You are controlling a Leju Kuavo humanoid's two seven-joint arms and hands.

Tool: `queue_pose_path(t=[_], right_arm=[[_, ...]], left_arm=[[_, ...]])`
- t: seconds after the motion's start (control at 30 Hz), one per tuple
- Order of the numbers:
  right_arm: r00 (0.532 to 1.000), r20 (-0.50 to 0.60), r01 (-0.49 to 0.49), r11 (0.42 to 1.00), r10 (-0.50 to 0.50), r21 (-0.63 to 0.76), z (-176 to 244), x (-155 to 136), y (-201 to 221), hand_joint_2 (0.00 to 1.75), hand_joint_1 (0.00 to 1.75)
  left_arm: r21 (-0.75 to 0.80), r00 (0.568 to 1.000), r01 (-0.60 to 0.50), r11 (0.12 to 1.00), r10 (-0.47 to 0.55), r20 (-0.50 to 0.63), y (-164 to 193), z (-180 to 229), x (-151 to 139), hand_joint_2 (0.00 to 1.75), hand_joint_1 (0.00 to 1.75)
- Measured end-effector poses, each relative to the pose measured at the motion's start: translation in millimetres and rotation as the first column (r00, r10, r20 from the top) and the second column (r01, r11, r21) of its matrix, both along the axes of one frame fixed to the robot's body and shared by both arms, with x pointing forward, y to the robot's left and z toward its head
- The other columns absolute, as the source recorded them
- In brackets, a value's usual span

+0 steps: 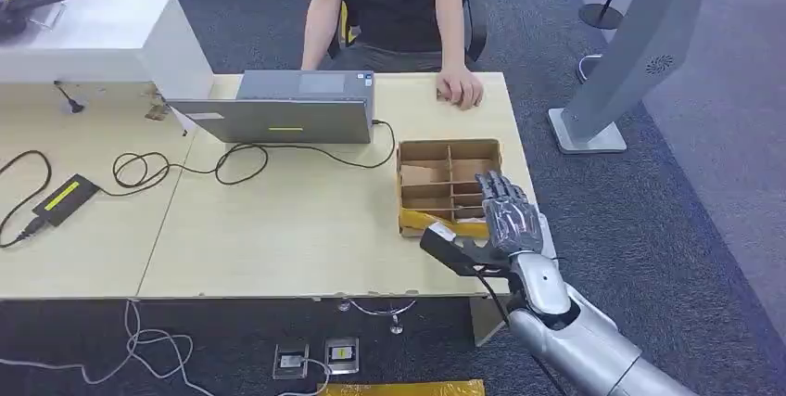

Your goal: Pass the card to the sensor for recognition and then transmit it.

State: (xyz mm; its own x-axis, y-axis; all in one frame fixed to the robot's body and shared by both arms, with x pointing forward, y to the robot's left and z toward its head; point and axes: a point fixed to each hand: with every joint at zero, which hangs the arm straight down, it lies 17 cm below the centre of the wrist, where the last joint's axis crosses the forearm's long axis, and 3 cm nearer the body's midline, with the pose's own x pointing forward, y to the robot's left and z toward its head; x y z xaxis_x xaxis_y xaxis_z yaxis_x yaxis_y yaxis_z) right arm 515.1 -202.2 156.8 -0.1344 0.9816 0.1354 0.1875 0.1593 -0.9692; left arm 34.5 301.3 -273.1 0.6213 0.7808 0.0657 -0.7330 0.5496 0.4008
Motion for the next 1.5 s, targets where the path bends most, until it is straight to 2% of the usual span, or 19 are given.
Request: queue_pose_path(t=[0.4,0.83,1.5], right_arm=[[0.999,0.026,0.043,0.999,-0.042,-0.020,-0.6,5.5,-17.0,1.75,0.00],[0.999,0.031,0.039,0.999,-0.038,-0.033,-10.3,8.7,-23.0,1.75,0.00],[0.999,0.016,-0.029,0.999,0.029,0.012,-18.5,15.6,-0.1,1.75,0.00]], left_arm=[[0.001,0.999,0.030,1.000,-0.030,0.012,3.4,-0.4,4.1,0.00,0.00],[0.008,0.998,0.054,0.998,-0.054,0.016,5.4,0.4,9.4,0.00,0.00],[0.008,0.997,0.074,0.997,-0.074,0.018,5.8,0.7,12.8,0.00,0.00]])
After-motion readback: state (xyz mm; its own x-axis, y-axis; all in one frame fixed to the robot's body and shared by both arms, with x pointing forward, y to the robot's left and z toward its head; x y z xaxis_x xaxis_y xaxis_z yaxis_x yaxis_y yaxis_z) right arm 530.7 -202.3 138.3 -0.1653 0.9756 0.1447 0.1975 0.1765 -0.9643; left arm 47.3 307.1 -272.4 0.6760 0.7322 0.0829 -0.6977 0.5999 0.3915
